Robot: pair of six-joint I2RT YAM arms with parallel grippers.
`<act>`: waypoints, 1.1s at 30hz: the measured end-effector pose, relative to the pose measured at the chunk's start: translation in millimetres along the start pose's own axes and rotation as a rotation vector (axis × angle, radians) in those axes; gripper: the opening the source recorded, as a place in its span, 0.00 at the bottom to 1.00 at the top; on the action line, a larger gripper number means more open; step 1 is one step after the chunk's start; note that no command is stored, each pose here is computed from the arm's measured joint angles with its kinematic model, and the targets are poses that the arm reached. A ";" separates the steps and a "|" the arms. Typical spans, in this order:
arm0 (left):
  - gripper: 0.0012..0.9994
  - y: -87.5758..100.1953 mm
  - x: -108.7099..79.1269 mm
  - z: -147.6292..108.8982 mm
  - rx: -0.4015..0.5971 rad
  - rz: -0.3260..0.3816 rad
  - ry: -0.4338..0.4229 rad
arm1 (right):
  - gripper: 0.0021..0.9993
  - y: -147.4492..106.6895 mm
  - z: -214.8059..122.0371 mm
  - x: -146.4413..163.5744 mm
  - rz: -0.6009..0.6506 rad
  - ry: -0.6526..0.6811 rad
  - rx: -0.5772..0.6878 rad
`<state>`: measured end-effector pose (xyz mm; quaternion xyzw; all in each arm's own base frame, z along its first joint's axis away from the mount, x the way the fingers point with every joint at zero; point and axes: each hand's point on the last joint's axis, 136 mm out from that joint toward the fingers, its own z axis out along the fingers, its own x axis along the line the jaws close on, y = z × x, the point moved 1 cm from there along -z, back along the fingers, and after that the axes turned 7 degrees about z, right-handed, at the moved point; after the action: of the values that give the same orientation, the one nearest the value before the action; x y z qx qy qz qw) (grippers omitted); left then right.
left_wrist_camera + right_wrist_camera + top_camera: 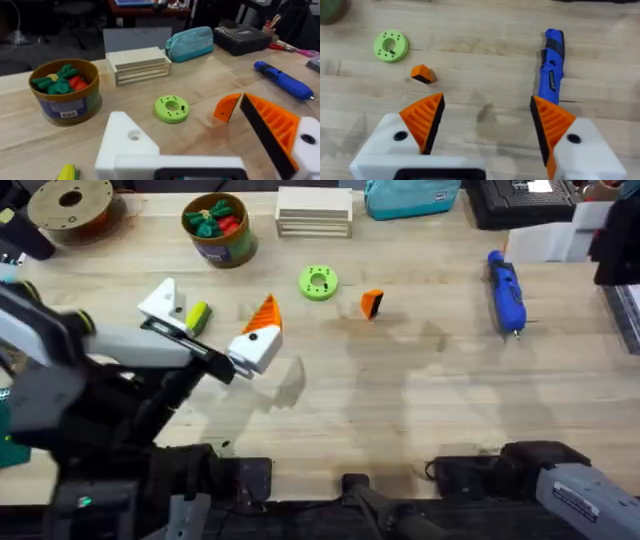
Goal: Pick up the gripper from the table and insert it into the empty holder that is missing its gripper. Then pick up a screw, insert it into the mounting hole, and use the screwdriver to tighten it. Finally, clean up the table by picking up the vegetable and placing it into the bucket.
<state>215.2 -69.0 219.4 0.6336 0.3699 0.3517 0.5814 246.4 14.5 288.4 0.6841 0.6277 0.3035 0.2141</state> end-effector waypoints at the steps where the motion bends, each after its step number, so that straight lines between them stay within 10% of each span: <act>1: 0.99 -3.5 0.2 0.9 -0.016 0.012 0.000 | 0.99 0.0 0.0 0.0 0.000 0.000 0.000; 19: 0.99 -54.6 -3.4 4.9 -0.028 -0.034 -0.017 | 0.99 0.0 0.0 -0.1 0.000 0.000 0.000; 33: 0.99 -57.0 -52.3 -3.4 -0.017 -0.056 -0.324 | 0.99 0.0 0.0 0.0 0.000 0.000 0.000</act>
<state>183.7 -110.4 162.0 0.6667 0.2858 0.2317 0.6482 246.4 14.5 288.4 0.6841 0.6278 0.3035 0.2141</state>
